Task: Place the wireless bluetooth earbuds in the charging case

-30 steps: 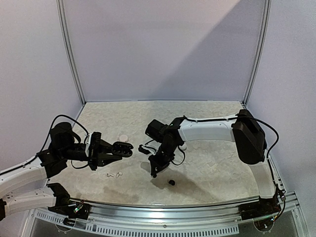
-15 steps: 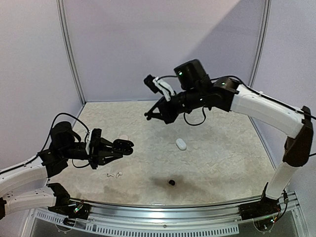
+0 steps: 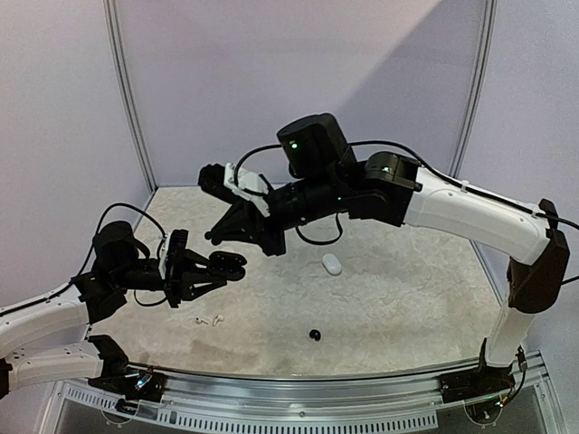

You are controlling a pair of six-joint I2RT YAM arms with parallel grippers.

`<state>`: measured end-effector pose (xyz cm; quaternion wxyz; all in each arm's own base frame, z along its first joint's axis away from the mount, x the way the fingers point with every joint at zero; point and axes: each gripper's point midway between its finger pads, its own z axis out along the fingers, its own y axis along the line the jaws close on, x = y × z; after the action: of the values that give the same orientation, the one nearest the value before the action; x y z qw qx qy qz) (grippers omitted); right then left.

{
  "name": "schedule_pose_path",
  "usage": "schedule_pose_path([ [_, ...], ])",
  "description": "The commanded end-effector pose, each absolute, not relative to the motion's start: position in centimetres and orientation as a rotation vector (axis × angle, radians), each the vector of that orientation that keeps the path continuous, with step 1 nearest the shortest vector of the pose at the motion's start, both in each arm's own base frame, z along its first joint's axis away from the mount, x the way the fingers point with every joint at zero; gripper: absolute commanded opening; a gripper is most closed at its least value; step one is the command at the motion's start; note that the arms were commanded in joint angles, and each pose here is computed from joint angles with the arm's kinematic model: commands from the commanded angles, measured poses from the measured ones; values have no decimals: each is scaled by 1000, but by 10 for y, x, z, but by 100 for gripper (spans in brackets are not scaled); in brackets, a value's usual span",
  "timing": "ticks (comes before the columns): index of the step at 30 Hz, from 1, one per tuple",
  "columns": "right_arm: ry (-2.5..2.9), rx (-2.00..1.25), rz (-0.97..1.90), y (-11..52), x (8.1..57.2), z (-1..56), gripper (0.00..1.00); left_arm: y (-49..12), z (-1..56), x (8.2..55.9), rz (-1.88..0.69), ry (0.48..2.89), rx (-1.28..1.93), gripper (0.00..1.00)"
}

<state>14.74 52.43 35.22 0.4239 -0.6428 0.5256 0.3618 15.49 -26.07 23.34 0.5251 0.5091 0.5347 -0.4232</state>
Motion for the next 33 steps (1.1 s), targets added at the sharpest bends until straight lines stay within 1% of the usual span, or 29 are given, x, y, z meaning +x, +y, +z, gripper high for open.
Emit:
schedule_pose_path([
  [1, 1307, -1754, 782, 527, 143, 320, 0, -264, 244, 153, -1017, 1245, 1223, 0],
  [8, 1329, -1796, 707, 526, 150, 306, 0, -264, 243, 152, -1007, 1246, 1238, 0],
  [20, 1350, -1865, 701, 531, 150, 282, 0, -264, 244, 152, -1001, 1238, 1235, 0],
  [33, 1375, -1879, 691, 537, 153, 268, 0, -264, 246, 150, -993, 1208, 1245, 0],
])
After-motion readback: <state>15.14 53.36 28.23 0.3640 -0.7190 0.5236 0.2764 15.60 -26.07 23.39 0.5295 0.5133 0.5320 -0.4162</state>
